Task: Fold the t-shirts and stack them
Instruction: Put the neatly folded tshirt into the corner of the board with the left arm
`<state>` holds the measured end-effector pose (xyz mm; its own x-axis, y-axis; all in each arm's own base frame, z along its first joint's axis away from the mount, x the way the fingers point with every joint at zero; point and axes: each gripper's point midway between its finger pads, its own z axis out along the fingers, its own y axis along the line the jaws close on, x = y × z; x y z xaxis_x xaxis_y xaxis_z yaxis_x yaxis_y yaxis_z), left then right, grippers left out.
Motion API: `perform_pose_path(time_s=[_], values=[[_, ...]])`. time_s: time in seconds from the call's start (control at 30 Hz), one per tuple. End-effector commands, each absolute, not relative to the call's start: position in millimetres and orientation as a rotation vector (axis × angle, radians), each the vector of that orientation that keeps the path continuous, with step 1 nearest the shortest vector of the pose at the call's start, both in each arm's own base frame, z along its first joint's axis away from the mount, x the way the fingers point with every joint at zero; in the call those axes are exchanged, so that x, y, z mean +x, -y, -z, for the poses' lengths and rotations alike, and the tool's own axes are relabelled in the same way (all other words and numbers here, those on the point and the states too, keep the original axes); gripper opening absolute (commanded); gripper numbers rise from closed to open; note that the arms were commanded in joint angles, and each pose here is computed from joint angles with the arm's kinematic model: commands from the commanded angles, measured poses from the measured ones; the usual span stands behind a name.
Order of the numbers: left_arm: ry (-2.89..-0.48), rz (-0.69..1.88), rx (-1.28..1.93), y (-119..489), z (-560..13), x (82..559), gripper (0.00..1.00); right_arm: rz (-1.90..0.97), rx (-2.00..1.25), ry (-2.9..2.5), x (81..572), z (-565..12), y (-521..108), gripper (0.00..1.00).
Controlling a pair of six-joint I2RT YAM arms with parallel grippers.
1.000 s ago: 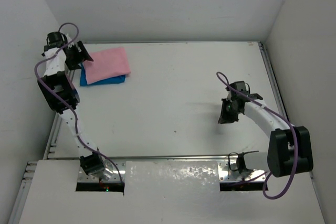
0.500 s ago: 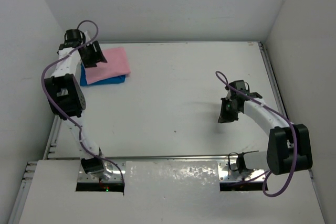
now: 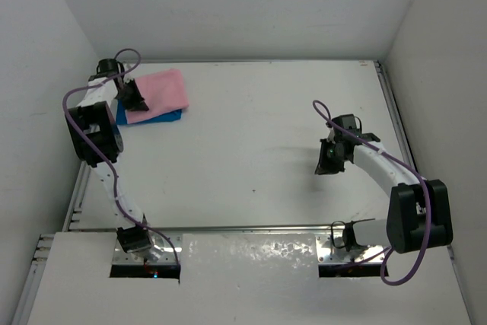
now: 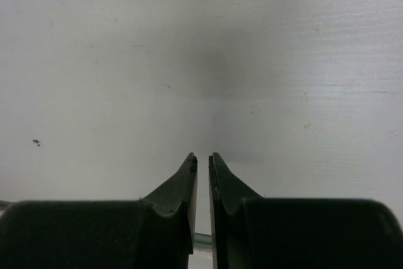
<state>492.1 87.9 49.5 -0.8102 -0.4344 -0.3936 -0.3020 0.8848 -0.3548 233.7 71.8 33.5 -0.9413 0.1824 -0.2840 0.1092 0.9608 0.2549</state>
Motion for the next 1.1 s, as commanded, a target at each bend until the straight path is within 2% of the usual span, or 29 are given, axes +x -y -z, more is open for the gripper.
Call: perform_pose_path(time_s=[0.0,0.07,0.1,0.17,0.23,0.3,0.33,0.47,0.67,0.8,1.07], values=[[-2.584,0.342,-0.552,-96.9,-54.0,489.9,0.03,-0.366,0.223,-2.739,247.5,-43.9,-74.3,0.11],[-2.527,0.34,-0.542,-98.1,-79.9,495.7,0.04,-0.37,0.224,-2.734,249.6,-45.2,-74.9,0.12],[-2.503,0.327,-0.549,-100.6,-89.8,497.4,0.15,-0.373,0.224,-2.727,251.5,-46.2,-75.4,0.11],[-2.426,0.32,-0.562,-103.3,-121.1,501.0,0.21,-0.387,0.231,-2.723,252.6,-46.6,-77.2,0.12],[-2.371,0.285,-0.619,-109.7,-144.4,497.3,0.41,-0.405,0.244,-2.72,253.3,-45.6,-79.6,0.12],[-2.353,0.269,-0.653,-110.0,-145.8,492.3,0.51,-0.424,0.248,-2.714,252.6,-44.2,-82.0,0.12],[-2.337,0.278,-0.673,-108.6,-150.8,489.0,0.52,-0.426,0.262,-2.712,252.1,-43.5,-81.9,0.12],[-2.419,0.29,-0.778,-99.7,-109.2,455.0,0.52,-0.448,0.272,-2.702,250.0,-43.3,-84.2,0.12],[-2.376,0.254,-0.924,-116.1,-95.2,426.3,0.52,-0.417,0.247,-2.693,245.8,-47.8,-79.5,0.12],[-2.318,0.228,-0.978,-124.7,-96.7,423.3,0.51,-0.416,0.254,-2.697,240.9,-44.9,-78.6,0.12],[-2.28,0.325,-0.852,-134.6,-84.2,439.8,0.46,-0.395,0.246,-2.698,237.2,-46.5,-74.3,0.12]])
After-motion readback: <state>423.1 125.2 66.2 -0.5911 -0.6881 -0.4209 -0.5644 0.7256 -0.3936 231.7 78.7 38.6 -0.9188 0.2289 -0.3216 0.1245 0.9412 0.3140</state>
